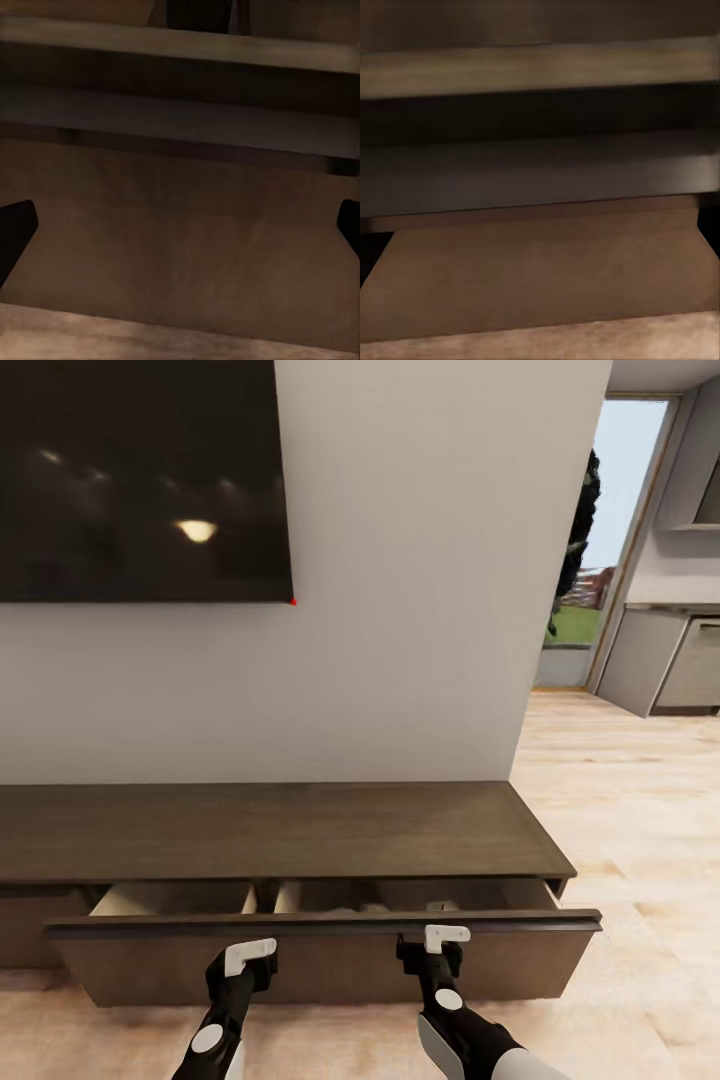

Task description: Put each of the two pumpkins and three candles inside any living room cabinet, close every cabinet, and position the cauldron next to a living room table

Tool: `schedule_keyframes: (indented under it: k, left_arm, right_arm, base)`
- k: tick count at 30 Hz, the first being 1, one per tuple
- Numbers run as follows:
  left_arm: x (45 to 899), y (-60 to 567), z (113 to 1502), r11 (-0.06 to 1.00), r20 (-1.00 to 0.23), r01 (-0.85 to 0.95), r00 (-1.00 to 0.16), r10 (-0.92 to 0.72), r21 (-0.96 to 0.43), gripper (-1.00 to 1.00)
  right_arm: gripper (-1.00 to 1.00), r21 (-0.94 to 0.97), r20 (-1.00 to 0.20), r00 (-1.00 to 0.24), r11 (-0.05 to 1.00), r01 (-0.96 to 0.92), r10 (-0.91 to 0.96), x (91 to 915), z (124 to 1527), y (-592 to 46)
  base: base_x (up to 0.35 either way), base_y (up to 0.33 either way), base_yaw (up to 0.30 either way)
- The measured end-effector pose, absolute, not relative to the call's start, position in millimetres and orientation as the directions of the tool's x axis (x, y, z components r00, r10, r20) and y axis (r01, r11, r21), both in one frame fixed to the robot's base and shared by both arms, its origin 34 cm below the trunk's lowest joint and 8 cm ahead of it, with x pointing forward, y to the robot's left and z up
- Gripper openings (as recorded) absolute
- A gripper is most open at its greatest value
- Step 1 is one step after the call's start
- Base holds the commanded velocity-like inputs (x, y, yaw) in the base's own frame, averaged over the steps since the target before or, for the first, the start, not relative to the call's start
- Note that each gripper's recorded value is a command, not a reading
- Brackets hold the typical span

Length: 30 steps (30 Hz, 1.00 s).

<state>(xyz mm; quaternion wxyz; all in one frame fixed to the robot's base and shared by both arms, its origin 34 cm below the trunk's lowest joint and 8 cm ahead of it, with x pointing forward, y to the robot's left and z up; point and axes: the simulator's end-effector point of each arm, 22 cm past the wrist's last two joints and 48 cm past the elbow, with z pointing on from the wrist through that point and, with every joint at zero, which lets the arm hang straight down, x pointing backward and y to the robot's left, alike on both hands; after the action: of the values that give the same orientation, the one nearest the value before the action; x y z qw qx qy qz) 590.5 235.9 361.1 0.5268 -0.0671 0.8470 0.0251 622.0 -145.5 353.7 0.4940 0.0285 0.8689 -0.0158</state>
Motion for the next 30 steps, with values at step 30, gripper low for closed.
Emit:
schedule_keyframes:
  k: [30]
  left_arm:
    - [590.7,236.2,361.6,0.990,-0.897,-0.141,-0.434,-0.088,-0.028,1.00]
  right_arm:
    - [1.00,0.002,-0.859,-0.510,0.998,0.069,0.036,621.9,353.6,-146.3]
  base:
    - [0.118,0.000,0.000]
